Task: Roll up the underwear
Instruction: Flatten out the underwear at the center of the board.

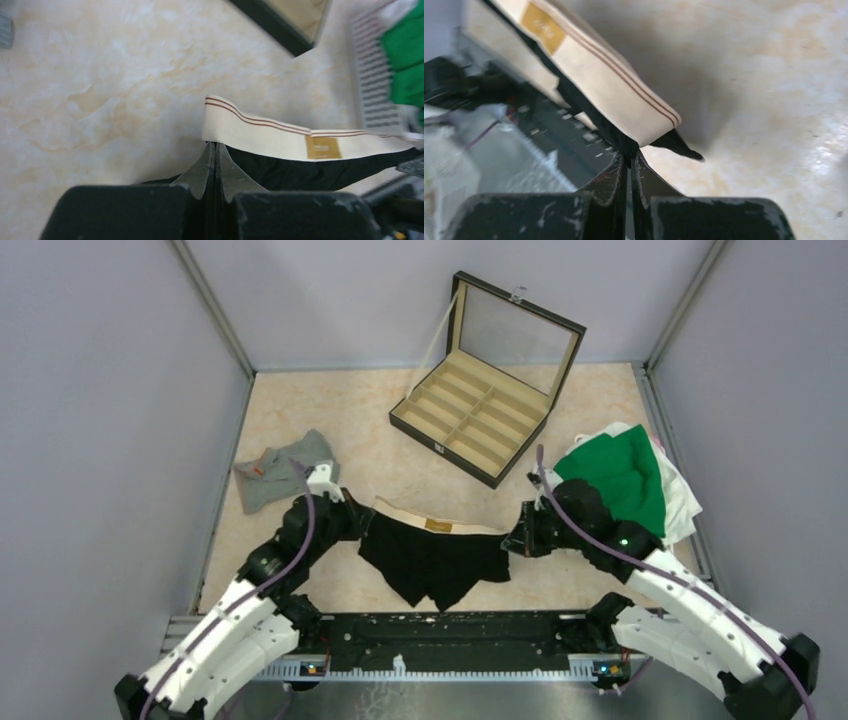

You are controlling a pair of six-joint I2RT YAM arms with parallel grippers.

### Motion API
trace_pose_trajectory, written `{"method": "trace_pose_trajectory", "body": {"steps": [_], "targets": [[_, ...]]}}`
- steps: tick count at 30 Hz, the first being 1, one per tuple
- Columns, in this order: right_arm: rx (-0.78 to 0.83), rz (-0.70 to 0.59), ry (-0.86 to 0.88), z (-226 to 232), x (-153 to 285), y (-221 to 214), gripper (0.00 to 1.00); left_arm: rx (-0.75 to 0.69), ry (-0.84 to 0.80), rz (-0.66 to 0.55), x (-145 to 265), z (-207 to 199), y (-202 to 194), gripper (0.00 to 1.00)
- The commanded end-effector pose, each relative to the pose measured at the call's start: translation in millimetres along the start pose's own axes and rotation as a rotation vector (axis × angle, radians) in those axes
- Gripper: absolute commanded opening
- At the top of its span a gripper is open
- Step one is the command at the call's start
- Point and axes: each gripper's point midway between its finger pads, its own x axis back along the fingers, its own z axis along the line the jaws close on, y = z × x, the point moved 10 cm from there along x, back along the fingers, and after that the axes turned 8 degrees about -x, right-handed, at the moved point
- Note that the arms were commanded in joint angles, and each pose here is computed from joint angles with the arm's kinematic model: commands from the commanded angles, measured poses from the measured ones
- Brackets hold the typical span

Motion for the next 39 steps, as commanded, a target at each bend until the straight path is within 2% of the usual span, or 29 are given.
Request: {"method": "trace_pose_trajectory", "body": {"steps": [1, 5, 8, 17, 22, 25, 27, 31, 33, 35, 37, 39], "targets": [[-0.019, -0.146, -0.215, -35.8, -50.3, 13.4, 0.0, -0.004, 0.128, -0.044, -53.1, 16.2, -20.1, 0.0], [0.007, -0.22, -0.305, -59.2, -82.1, 27.4, 0.0, -0.03, 0.245, -0.045, -90.6, 24.2, -23.3, 0.0], [0.039, -0.242, -0.372, -71.5, -97.3, 33.5, 0.0, -0.075, 0.275, -0.055, -110.9, 25.6, -20.4, 0.0], [0.037, -0.285, -0.428, -90.7, -114.8, 44.8, 0.0, -0.145, 0.376, -0.07, -142.3, 34.8, -21.0, 0.0], [0.041, -0.272, -0.439, -90.5, -115.9, 49.8, 0.2, -0.164, 0.436, -0.055, -153.5, 39.7, -22.6, 0.02], [0.043, -0.276, -0.465, -89.3, -108.6, 51.9, 0.33, -0.162, 0.471, -0.062, -154.9, 40.8, -18.3, 0.16], [0.046, -0.283, -0.478, -87.2, -101.9, 54.0, 0.43, -0.163, 0.485, -0.07, -154.1, 40.9, -14.1, 0.33], [0.059, -0.267, -0.447, -78.9, -88.8, 53.1, 0.45, -0.17, 0.504, -0.077, -148.9, 38.8, -4.0, 0.59], [0.068, -0.222, -0.392, -73.3, -84.8, 48.9, 0.45, -0.168, 0.499, -0.07, -142.8, 37.0, -0.5, 0.63], [0.069, -0.171, -0.322, -68.2, -82.0, 41.9, 0.44, -0.16, 0.462, -0.047, -133.9, 34.7, -2.1, 0.61], [0.056, -0.131, -0.236, -64.3, -81.9, 33.2, 0.41, -0.149, 0.383, -0.01, -124.7, 31.0, -9.8, 0.52], [0.018, -0.102, -0.162, -61.2, -82.9, 25.1, 0.32, -0.132, 0.303, 0.035, -116.2, 28.5, -21.2, 0.39]]}}
